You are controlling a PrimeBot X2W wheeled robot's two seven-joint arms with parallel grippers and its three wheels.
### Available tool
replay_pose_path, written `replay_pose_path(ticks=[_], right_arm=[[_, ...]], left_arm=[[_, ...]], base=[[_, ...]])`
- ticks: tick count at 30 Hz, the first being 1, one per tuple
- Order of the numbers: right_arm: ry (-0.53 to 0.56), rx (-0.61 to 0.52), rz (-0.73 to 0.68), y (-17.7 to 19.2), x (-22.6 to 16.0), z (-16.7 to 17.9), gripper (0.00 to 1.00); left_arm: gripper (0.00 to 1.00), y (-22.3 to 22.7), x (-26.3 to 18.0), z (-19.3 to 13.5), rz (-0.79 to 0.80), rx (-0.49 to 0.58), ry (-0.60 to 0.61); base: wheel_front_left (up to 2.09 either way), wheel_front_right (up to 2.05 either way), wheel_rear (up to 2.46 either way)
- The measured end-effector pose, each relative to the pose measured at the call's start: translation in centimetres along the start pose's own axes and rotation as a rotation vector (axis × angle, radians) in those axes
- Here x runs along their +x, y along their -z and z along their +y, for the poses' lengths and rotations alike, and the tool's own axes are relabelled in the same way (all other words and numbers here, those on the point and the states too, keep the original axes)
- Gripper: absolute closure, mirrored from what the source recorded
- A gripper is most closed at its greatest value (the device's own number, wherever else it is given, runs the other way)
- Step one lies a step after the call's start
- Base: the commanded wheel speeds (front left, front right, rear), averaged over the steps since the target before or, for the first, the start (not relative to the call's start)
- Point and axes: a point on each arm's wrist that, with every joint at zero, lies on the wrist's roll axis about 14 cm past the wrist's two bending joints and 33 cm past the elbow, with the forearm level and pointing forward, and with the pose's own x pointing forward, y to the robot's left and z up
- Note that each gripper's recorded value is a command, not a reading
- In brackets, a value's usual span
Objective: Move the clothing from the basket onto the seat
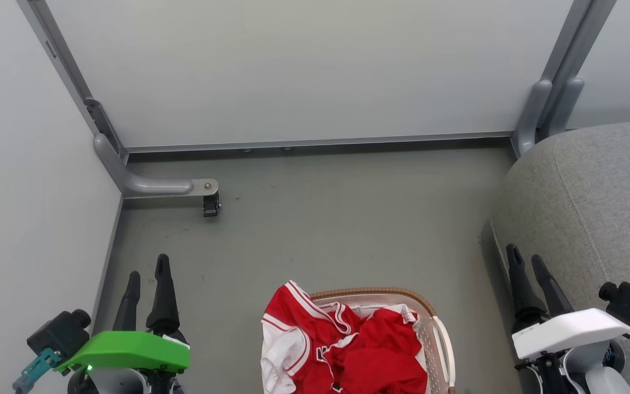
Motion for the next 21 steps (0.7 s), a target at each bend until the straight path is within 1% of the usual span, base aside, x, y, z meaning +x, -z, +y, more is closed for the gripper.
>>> replay_pose_path(ticks=[7,21], right_arm=[[-0.015,-0.088,0.006,0.4,0.0,0.3,0.0],[-0.049,-0.244,0.013,0.9,-0.1,0.9,0.0]], left_arm=[[0.0,0.5,-0.3,0.1,0.005,0.102,0.0],[0.0,1.1,-0.6,0.0,0.005,0.241,0.009]], base=[[0.0,0.0,0.0],[0.0,0.0,0.0]])
